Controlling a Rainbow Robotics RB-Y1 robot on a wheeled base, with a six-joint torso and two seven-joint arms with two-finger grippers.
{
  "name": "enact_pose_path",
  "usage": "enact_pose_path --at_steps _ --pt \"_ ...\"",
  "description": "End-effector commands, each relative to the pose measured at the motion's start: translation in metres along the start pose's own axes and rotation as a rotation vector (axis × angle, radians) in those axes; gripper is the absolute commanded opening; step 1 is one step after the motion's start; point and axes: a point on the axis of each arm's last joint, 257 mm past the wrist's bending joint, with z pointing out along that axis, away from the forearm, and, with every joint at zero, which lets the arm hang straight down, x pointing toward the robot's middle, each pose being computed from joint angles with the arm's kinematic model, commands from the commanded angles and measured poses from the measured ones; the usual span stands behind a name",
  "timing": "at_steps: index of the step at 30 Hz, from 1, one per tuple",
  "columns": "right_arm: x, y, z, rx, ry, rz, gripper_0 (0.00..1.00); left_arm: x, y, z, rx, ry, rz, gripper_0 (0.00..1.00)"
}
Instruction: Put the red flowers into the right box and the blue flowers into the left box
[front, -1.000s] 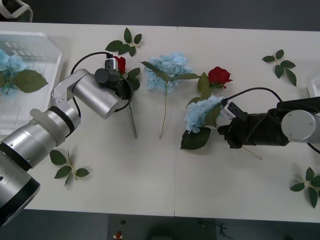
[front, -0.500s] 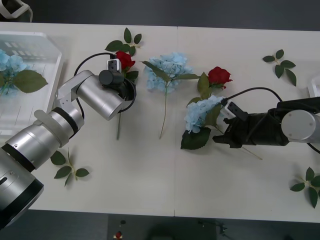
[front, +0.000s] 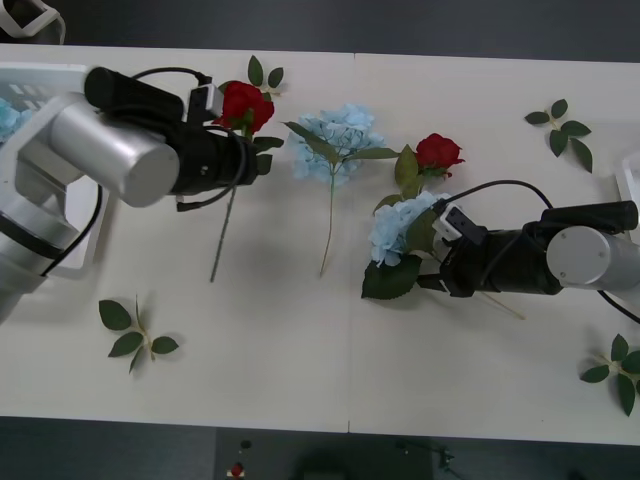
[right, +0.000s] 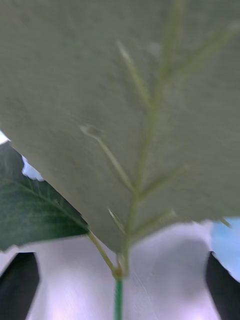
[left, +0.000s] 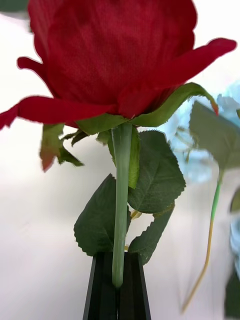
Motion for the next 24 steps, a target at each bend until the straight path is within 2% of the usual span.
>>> enact_pose_path --at_steps 1,5,8,11,13,17,19,20,21,22,24 --pt "-0.012 -0.003 -0.001 0.007 -0.016 -0.059 0.00 -0.018 0.014 -0.055 0.058 0.043 0.038 0.00" --pt "-0.011 -0.001 0.000 0.003 -0.015 -0.063 0.00 -0.013 0.014 -0.100 0.234 0.099 0.152 0.00" --pt "-0.012 0.000 0.001 0.002 -0.016 -0.064 0.00 -0.009 0.006 -0.113 0.407 0.075 0.284 0.00" --pt "-0.012 0.000 0.001 0.002 -0.018 -0.061 0.00 -0.005 -0.008 -0.115 0.628 -0.020 0.412 0.00" --pt "-0.012 0.000 0.001 0.001 -0.017 -0.058 0.00 -0.002 -0.022 -0.111 0.785 -0.134 0.492 0.00" --pt "-0.013 0.000 0.001 0.002 -0.020 -0.054 0.00 0.006 -0.049 -0.101 0.945 -0.289 0.544 0.00" --pt "-0.014 0.000 0.001 0.001 -0.025 -0.046 0.01 0.010 -0.074 -0.098 1.037 -0.319 0.454 0.00" --pt "-0.014 0.001 0.001 0.000 -0.027 -0.037 0.35 0.010 -0.084 -0.099 1.074 -0.329 0.417 0.00" --pt "-0.014 0.000 0.001 0.001 -0.028 -0.033 0.82 0.008 -0.099 -0.102 1.122 -0.347 0.365 0.00" --pt "-0.016 0.000 0.001 0.002 -0.031 -0.032 0.99 0.006 -0.106 -0.103 1.145 -0.355 0.339 0.00" --pt "-0.016 0.001 0.001 -0.001 -0.034 -0.026 1.00 0.000 -0.127 -0.110 1.225 -0.383 0.224 0.00"
